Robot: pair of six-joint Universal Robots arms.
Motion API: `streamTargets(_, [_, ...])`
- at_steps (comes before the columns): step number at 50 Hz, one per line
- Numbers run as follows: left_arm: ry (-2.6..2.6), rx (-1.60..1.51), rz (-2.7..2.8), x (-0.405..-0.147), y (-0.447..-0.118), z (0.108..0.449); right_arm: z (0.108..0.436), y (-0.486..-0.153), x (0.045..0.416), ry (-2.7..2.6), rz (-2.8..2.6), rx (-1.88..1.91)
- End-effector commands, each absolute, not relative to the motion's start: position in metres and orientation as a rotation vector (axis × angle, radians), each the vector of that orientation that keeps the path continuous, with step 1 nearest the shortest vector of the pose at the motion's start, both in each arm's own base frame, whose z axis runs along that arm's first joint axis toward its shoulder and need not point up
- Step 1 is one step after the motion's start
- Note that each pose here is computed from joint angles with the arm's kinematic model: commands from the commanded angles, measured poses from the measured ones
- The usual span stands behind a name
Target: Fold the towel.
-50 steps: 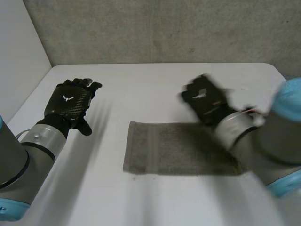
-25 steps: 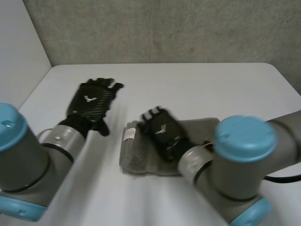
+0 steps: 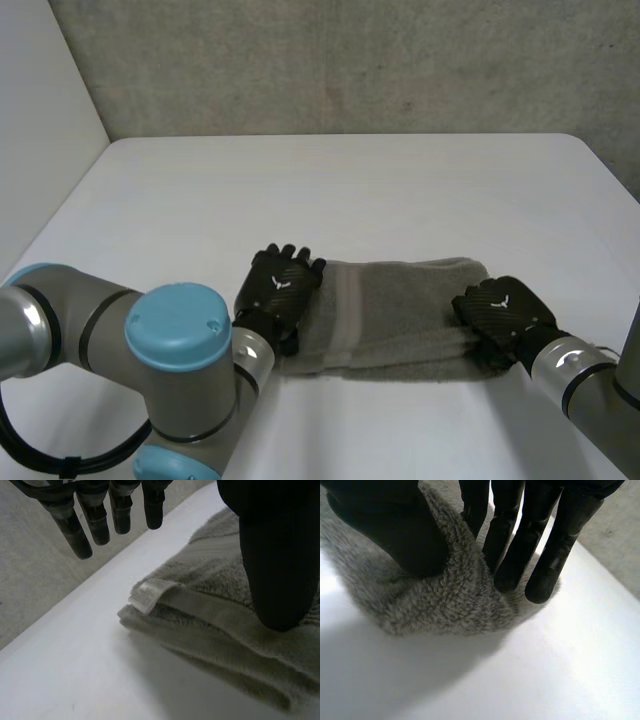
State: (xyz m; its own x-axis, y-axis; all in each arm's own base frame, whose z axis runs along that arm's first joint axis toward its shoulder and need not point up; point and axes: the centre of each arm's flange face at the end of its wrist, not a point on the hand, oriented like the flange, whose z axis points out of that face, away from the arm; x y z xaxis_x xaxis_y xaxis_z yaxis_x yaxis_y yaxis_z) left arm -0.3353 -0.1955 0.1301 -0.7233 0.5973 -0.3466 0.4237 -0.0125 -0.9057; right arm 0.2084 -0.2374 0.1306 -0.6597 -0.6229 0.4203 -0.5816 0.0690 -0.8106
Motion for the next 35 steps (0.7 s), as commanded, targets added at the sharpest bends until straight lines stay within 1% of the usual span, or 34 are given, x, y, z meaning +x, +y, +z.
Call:
streamTargets(1, [-2.055, -1.112, 1.842, -0.333, -0.178, 0.144, 0.146, -0.25, 0.218, 2.219, -1.868, -1.461])
streamTargets(2, [-2.045, -1.106, 1.853, -0.332, -0.175, 0.149, 0.153, -0.245, 0.232, 2.148, -1.911, -1.528])
streamTargets(3, [-2.045, -1.106, 1.853, -0.332, -0.175, 0.149, 0.154, -0.245, 0.233, 2.147, -1.911, -1.529])
streamTargets(5, [-2.027, -1.083, 1.887, -0.327, -0.174, 0.161, 0.17, -0.228, 0.27, 1.966, -1.993, -1.638])
streamTargets(6, [-2.027, -1.083, 1.888, -0.327, -0.174, 0.161, 0.17, -0.228, 0.27, 1.965, -1.994, -1.639])
streamTargets(8, [-2.02, -1.053, 1.923, -0.321, -0.175, 0.173, 0.181, -0.213, 0.303, 1.808, -2.053, -1.715])
streamTargets(9, [-2.02, -1.053, 1.923, -0.321, -0.175, 0.173, 0.181, -0.213, 0.303, 1.807, -2.053, -1.715])
streamTargets(10, [-2.038, -1.023, 1.95, -0.314, -0.178, 0.178, 0.183, -0.205, 0.318, 1.739, -2.065, -1.757])
streamTargets(11, [-2.038, -1.023, 1.95, -0.314, -0.178, 0.178, 0.183, -0.205, 0.318, 1.738, -2.065, -1.757])
streamTargets(13, [-2.119, -0.926, 2.027, -0.29, -0.194, 0.189, 0.181, -0.19, 0.345, 1.6, -2.068, -1.856])
streamTargets(14, [-2.119, -0.925, 2.028, -0.29, -0.195, 0.189, 0.181, -0.19, 0.345, 1.599, -2.068, -1.857])
streamTargets(16, [-2.175, -0.836, 2.09, -0.267, -0.208, 0.198, 0.17, -0.162, 0.37, 1.44, -2.026, -1.964])
streamTargets(17, [-2.176, -0.836, 2.091, -0.267, -0.208, 0.198, 0.17, -0.162, 0.37, 1.44, -2.026, -1.964])
streamTargets(18, [-2.203, -0.793, 2.116, -0.257, -0.215, 0.201, 0.16, -0.15, 0.379, 1.384, -1.996, -2.009])
streamTargets(19, [-2.203, -0.792, 2.116, -0.256, -0.215, 0.201, 0.16, -0.15, 0.379, 1.383, -1.996, -2.01])
streamTargets(21, [-2.251, -0.716, 2.159, -0.237, -0.226, 0.206, 0.137, -0.131, 0.391, 1.306, -1.914, -2.093])
streamTargets(22, [-2.251, -0.716, 2.159, -0.237, -0.226, 0.206, 0.137, -0.131, 0.391, 1.306, -1.914, -2.093])
streamTargets(24, [-2.273, -0.674, 2.181, -0.225, -0.232, 0.209, 0.121, -0.12, 0.397, 1.262, -1.856, -2.13])
streamTargets(27, [-2.27, -0.676, 2.179, -0.223, -0.233, 0.209, 0.118, -0.118, 0.399, 1.25, -1.845, -2.133])
streamTargets(30, [-2.245, -0.705, 2.156, -0.226, -0.231, 0.208, 0.125, -0.122, 0.401, 1.255, -1.862, -2.096])
streamTargets(32, [-2.211, -0.727, 2.139, -0.23, -0.229, 0.209, 0.146, -0.124, 0.399, 1.288, -1.91, -2.005])
streamTargets(33, [-2.211, -0.727, 2.139, -0.23, -0.229, 0.209, 0.146, -0.124, 0.399, 1.288, -1.91, -2.005])
streamTargets(35, [-2.189, -0.73, 2.135, -0.233, -0.228, 0.21, 0.175, -0.131, 0.391, 1.378, -1.943, -1.815])
